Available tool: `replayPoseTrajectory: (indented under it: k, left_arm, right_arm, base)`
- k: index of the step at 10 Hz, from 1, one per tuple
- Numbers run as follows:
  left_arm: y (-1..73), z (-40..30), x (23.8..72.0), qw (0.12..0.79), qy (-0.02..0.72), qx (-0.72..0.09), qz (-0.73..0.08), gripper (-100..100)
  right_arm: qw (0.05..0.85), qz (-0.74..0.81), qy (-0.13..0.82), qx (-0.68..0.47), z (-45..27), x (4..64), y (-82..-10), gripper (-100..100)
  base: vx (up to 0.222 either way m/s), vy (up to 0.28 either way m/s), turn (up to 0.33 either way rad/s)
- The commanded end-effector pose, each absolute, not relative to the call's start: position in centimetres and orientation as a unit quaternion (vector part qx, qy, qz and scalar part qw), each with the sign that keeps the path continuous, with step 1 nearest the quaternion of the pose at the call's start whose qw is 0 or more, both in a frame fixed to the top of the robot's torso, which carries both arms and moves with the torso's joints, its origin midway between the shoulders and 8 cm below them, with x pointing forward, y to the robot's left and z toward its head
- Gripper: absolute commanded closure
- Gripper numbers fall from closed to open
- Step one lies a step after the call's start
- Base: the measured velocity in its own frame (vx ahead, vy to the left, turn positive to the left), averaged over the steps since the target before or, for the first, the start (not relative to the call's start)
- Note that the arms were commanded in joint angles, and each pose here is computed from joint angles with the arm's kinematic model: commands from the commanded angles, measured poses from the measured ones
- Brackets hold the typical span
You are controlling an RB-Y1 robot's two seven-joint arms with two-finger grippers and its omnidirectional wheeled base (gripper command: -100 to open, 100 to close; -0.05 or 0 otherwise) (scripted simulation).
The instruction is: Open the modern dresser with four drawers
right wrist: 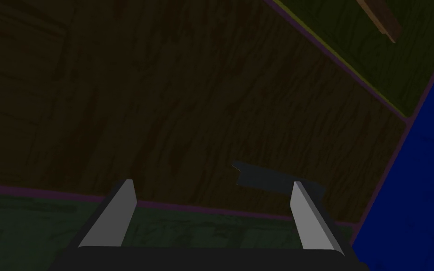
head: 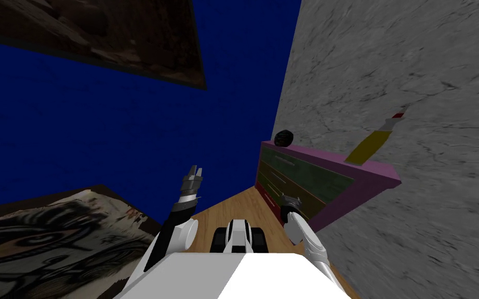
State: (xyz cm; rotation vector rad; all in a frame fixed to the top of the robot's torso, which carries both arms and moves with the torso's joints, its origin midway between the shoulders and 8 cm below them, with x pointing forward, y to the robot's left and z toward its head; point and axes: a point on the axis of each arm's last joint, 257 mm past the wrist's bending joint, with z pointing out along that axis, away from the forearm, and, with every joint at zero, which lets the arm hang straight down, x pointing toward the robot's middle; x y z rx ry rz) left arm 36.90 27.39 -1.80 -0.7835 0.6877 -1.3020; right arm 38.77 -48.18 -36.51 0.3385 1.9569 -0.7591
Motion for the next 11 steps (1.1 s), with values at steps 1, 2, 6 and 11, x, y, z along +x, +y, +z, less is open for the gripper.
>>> replayPoseTrajectory:
  k: [1,2,6,11]
  left_arm:
    - [27.4,-1.8,36.9,0.672,0.305,-0.348,-0.578,0]
    - [27.4,-1.8,36.9,0.672,0.305,-0.348,-0.578,0]
    - [27.4,-1.8,36.9,0.672,0.305,-0.348,-0.578,0]
    - [27.4,-1.8,36.9,0.672,0.305,-0.348,-0.578,0]
  right_arm:
    - [0.452,-0.363,0.805,0.128,-37.3,37.5,-49.6,-100]
    - [0.451,-0.369,0.803,0.125,-37.1,37.4,-49.7,-100]
    - [0.406,-0.431,0.798,0.111,-37.6,35.8,-51.6,-100]
    - [0.329,-0.524,0.781,0.083,-37.7,33.3,-53.7,-100]
  base:
    - [0.059,-0.006,0.103]
    - [0.062,-0.005,0.070]
    - [0.056,-0.008,0.076]
    - [0.063,-0.009,0.099]
